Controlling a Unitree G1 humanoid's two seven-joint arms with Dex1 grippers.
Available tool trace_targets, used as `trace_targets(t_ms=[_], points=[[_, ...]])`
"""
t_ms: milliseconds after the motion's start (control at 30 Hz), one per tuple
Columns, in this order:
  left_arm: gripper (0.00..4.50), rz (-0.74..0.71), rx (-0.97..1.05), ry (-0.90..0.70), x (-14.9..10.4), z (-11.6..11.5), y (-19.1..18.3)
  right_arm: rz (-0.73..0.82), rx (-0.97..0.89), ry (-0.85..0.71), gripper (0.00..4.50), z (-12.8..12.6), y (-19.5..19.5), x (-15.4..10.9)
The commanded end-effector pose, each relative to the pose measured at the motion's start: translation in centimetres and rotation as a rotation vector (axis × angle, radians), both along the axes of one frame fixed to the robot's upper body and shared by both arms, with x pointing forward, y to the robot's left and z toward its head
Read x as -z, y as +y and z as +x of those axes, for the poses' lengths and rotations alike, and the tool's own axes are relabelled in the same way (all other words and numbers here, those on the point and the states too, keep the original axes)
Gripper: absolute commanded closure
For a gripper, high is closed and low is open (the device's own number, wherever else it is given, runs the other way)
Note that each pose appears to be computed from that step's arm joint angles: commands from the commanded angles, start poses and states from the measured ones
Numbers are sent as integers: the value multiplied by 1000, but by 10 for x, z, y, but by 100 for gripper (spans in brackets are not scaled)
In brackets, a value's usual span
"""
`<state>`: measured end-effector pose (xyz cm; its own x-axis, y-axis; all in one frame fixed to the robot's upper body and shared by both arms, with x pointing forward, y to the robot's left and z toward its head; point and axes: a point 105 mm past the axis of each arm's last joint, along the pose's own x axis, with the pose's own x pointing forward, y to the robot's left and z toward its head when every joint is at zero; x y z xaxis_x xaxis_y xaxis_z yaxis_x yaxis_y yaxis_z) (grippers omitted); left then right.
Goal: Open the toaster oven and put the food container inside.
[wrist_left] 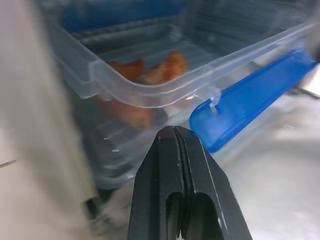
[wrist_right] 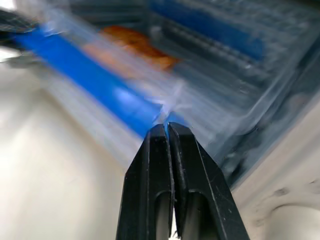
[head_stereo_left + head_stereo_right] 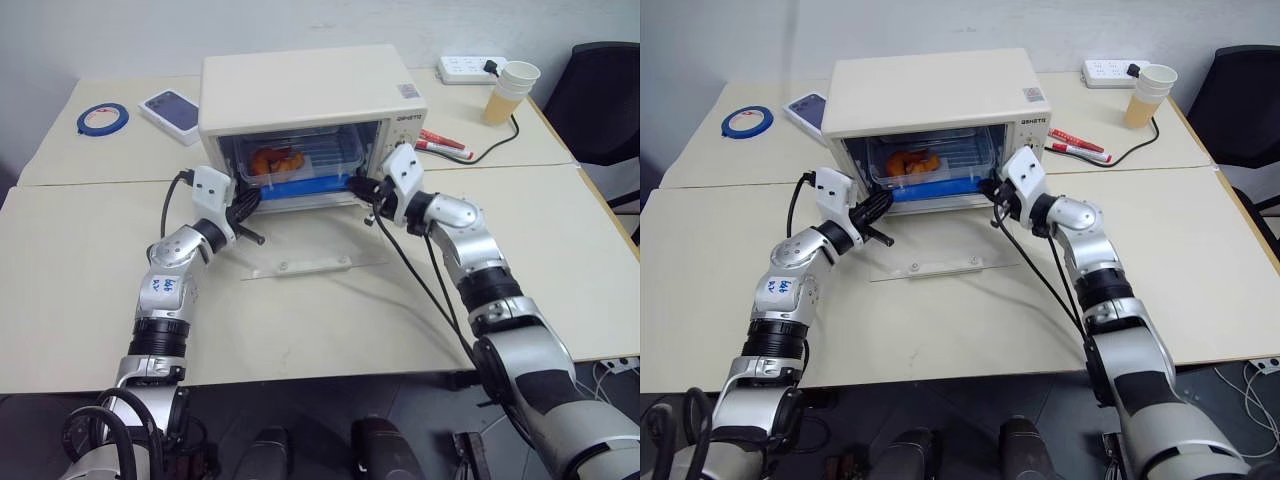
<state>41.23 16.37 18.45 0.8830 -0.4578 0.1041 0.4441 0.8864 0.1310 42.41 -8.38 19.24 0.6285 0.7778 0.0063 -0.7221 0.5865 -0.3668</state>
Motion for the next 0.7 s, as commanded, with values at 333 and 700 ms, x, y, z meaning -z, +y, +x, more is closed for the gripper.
trace_targets(t_ms=[333,700], points=[[450,101,122,83,-3,-45,44,-48,71,59,442,-60,-88,13],[450,188,619,200,14,-128,66,-75,-44,203,442,-50,-77,68]])
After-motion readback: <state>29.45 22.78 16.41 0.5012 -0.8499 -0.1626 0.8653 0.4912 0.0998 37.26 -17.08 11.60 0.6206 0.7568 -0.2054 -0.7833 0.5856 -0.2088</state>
